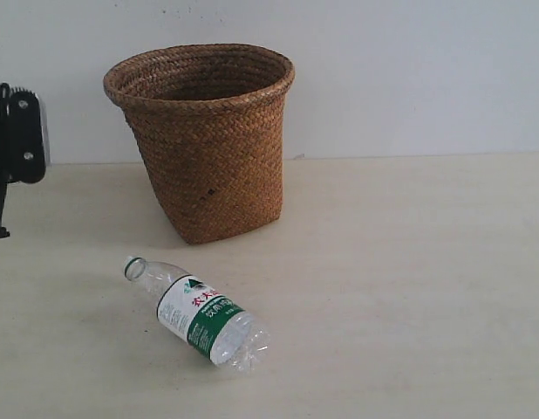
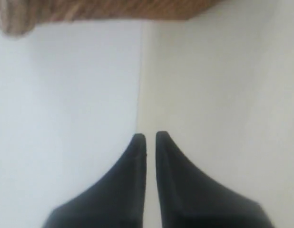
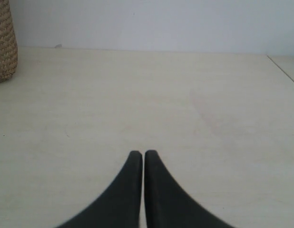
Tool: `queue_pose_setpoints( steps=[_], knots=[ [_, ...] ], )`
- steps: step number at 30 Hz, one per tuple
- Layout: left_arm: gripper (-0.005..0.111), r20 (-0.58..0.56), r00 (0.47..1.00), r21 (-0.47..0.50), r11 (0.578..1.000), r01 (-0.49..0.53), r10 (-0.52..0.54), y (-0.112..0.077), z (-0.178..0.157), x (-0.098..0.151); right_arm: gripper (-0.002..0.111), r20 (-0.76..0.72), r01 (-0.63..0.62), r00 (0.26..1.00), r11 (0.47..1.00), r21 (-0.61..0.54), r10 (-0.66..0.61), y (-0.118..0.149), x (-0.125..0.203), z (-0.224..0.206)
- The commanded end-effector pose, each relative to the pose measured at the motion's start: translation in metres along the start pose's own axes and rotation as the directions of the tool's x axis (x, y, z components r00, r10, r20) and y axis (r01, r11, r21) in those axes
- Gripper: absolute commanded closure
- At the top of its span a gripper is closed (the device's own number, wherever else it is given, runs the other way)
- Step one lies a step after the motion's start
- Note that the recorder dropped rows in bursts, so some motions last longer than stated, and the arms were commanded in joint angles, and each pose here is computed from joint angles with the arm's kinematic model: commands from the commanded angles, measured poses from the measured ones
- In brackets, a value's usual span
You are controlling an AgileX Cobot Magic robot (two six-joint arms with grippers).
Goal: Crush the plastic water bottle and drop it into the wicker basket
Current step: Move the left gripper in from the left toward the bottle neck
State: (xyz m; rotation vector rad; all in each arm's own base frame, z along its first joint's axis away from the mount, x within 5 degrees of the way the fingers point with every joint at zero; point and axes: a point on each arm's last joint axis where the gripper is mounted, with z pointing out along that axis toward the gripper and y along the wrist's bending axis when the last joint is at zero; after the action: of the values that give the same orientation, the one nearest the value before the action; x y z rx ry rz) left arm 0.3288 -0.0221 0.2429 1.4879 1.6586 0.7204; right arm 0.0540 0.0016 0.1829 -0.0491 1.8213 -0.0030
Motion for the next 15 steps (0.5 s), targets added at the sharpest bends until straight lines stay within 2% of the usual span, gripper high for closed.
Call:
queue_pose_setpoints(
  steps=[1,3,4,6,8,11,13,14,15],
  knots=[
    [0.103,-0.158,0.940,-0.074,0.953,0.293,-0.302,0.001,0.000,0.016,0.108,0.009,0.003,1.000,1.000,-0.001,-0.003,0.000,-0.001,0.000],
    [0.103,-0.180,0.888,-0.087,0.906,0.414,-0.423,-0.002,0.000,0.019,0.108,0.009,0.003,1.000,1.000,-0.001,-0.003,0.000,-0.001,0.000],
    [0.103,-0.179,0.843,-0.089,0.861,0.500,-0.508,-0.003,0.000,0.019,0.108,0.009,0.003,1.000,1.000,-0.001,-0.003,0.000,-0.001,0.000],
    [0.103,-0.193,0.704,-0.100,0.727,0.679,-0.684,-0.008,0.001,0.020,0.108,0.009,0.003,1.000,1.000,-0.001,-0.003,0.000,-0.001,0.000],
    [0.103,-0.212,0.618,-0.092,0.645,0.759,-0.757,-0.013,0.003,0.020,0.108,0.009,0.003,1.000,1.000,-0.001,-0.003,0.000,-0.001,0.000],
    [0.103,-0.323,0.627,-0.009,0.665,0.747,-0.709,-0.030,0.010,0.019,0.108,0.009,0.003,1.000,1.000,-0.001,-0.003,0.000,-0.001,0.000],
    [0.103,-0.383,0.632,0.063,0.664,0.745,-0.673,-0.044,0.017,0.017,0.108,0.009,0.003,1.000,1.000,-0.001,-0.003,0.000,-0.001,0.000],
    [0.103,-0.409,0.678,0.122,0.699,0.704,-0.611,-0.051,0.022,0.017,0.108,0.009,0.003,1.000,1.000,-0.001,-0.003,0.000,-0.001,0.000],
    [0.103,-0.426,0.747,0.201,0.751,0.629,-0.511,-0.059,0.025,0.015,0.108,0.009,0.003,1.000,1.000,-0.001,-0.003,0.000,-0.001,0.000]
  ],
)
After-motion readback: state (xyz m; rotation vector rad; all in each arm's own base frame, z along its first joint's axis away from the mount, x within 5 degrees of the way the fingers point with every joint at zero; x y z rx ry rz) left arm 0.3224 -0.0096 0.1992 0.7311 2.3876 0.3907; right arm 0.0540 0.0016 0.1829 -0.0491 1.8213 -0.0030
